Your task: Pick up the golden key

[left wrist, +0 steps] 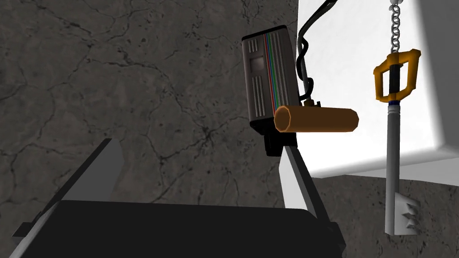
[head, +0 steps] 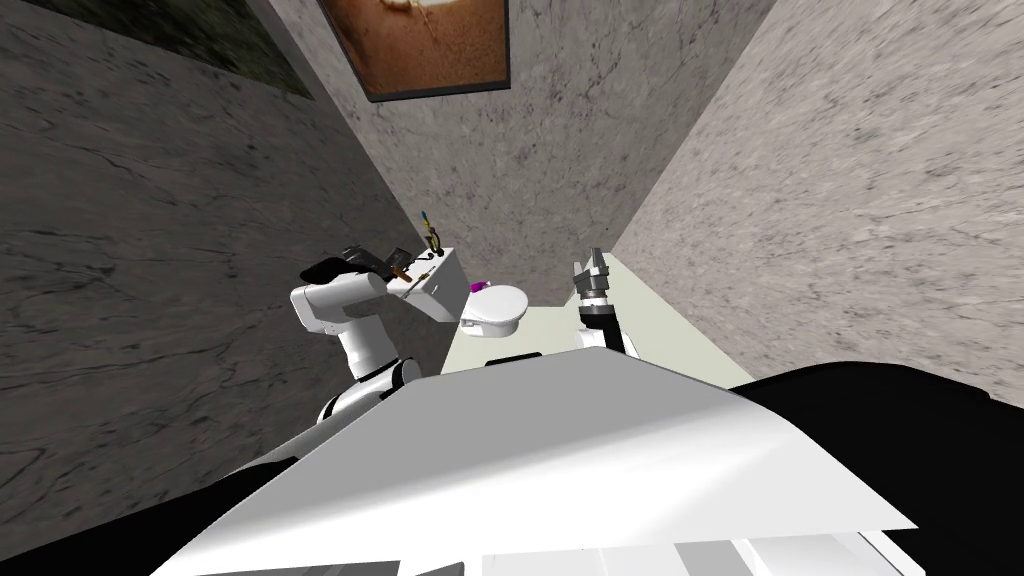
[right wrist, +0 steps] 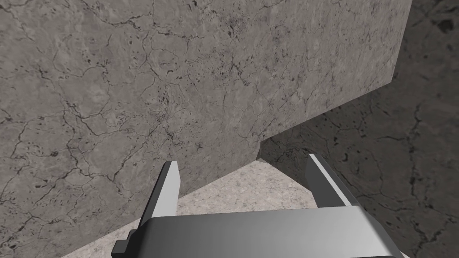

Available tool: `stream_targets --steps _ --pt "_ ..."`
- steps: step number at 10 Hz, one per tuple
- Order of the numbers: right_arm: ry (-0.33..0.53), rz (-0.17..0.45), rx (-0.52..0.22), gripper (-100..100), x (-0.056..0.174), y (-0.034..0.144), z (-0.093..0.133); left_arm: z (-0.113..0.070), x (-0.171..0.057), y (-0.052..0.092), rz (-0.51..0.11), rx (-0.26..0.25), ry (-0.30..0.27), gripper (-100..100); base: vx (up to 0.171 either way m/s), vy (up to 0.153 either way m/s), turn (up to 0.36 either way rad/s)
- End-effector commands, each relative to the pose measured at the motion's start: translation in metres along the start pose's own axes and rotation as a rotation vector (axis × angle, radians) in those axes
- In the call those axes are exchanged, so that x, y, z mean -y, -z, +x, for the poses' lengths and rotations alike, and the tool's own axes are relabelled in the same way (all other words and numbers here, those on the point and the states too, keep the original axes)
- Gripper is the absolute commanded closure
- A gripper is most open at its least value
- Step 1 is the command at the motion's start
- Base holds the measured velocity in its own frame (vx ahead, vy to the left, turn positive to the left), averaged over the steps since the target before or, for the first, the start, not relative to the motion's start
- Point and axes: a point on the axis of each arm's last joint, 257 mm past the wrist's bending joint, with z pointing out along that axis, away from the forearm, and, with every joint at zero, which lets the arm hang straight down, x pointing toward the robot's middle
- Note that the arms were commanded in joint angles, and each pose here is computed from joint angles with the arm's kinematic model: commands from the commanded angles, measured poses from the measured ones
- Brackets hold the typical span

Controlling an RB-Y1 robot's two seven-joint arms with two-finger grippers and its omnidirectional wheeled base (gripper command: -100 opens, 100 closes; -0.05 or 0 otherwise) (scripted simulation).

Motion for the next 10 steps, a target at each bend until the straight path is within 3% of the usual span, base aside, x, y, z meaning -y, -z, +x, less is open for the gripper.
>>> stream_targets --steps 1,2,3,5,6,8,9,10 --pt "0.0 0.0 0.0 0 0.0 0.0 0.0 -0.003 -0.01 -0.003 -0.047 0.021 0.027 -100 0.031 0.001 -0.056" --pt "0.0 0.0 0.0 0 0.0 0.0 0.0 -0.006 -0.016 -0.003 -0.071 0.031 0.027 -100 0.02 -0.003 0.011" --pt "0.0 0.0 0.0 0 0.0 0.0 0.0 -0.009 -0.02 -0.01 -0.104 0.048 0.075 -100 0.043 -0.005 -0.093" --pt "0.0 0.0 0.0 0 0.0 0.0 0.0 -0.014 -0.033 -0.008 -0.152 0.07 0.075 -100 0.031 -0.001 -0.027" --pt "0.0 0.0 0.0 0 0.0 0.0 0.0 -0.017 -0.038 -0.014 -0.186 0.09 0.121 -100 0.033 -0.003 -0.085" --pt "0.0 0.0 0.0 0 0.0 0.0 0.0 -0.022 -0.051 -0.01 -0.236 0.114 0.121 -100 0.031 0.005 -0.027" --pt "0.0 0.0 0.0 0 0.0 0.0 0.0 -0.026 -0.057 -0.015 -0.274 0.139 0.165 -100 0.045 0.009 -0.078" --pt "0.0 0.0 0.0 0 0.0 0.0 0.0 -0.028 -0.064 -0.012 -0.302 0.153 0.164 -100 0.046 0.012 -0.051"
